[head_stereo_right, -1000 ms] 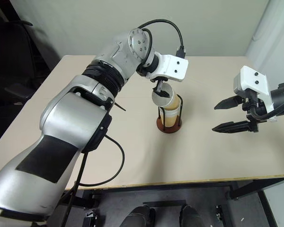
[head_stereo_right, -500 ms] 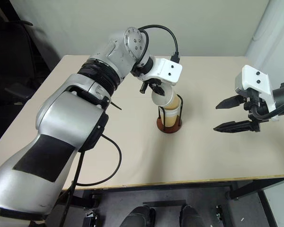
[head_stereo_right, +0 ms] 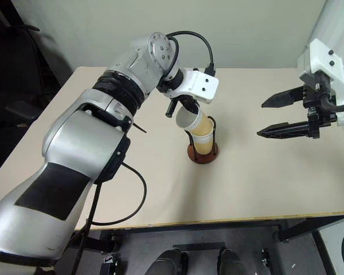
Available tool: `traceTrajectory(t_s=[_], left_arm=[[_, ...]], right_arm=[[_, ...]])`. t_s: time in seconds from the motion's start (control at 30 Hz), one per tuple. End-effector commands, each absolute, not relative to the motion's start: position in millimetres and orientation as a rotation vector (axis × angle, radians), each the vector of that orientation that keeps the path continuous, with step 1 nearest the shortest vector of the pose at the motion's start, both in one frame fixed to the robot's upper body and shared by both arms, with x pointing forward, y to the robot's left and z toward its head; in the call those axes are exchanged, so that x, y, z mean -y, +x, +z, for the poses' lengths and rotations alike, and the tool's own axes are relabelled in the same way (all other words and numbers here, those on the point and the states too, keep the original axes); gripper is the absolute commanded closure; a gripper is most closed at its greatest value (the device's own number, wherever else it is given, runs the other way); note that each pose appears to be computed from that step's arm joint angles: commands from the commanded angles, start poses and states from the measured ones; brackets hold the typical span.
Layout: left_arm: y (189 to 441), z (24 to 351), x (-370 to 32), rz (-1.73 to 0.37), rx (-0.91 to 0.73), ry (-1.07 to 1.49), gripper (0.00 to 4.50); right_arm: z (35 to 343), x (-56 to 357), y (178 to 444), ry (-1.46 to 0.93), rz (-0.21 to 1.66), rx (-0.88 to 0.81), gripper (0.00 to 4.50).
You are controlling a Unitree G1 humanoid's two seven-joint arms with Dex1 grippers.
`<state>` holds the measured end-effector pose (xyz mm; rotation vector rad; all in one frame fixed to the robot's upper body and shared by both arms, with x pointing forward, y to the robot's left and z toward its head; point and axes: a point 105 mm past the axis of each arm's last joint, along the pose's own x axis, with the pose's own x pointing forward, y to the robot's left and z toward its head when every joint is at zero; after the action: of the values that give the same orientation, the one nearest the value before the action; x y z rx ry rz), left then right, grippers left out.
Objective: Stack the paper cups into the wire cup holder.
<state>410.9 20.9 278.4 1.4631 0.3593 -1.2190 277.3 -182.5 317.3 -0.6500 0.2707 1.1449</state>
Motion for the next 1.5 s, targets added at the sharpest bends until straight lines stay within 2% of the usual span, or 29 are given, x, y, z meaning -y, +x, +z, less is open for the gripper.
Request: traceTrajectory(t_s=[0.03, 0.27, 0.57, 0.67, 1.0, 1.03, 1.5], left_arm=[[409, 296, -22, -1.183, -0.346, 1.489, 4.48], [411, 296, -20, -1.153, -0.365, 1.514, 4.48], [410, 269, -4, -1.21, -0.379, 1.531, 4.48], [405, 264, 1, -1.256, -0.382, 1.515, 3.89], [407, 269, 2, -1.239, -0.357, 1.522, 0.26], [407, 270, 1, -1.234, -0.353, 1.523, 0.02], [420, 312, -11, -1.063, -0.184, 1.453, 0.02]], right_arm=[[333, 180, 271, -0.659, 1.149, -0.214, 0.78], [335, 178, 272, -0.644, 1.158, -0.207, 0.78], [328, 178, 268, -0.636, 1.154, -0.237, 0.78], [325, 179, 265, -0.631, 1.15, -0.253, 0.78], [322, 178, 263, -0.627, 1.147, -0.264, 0.78], [321, 178, 263, -0.628, 1.147, -0.264, 0.78], [326, 180, 271, -0.654, 1.146, -0.254, 0.78]])
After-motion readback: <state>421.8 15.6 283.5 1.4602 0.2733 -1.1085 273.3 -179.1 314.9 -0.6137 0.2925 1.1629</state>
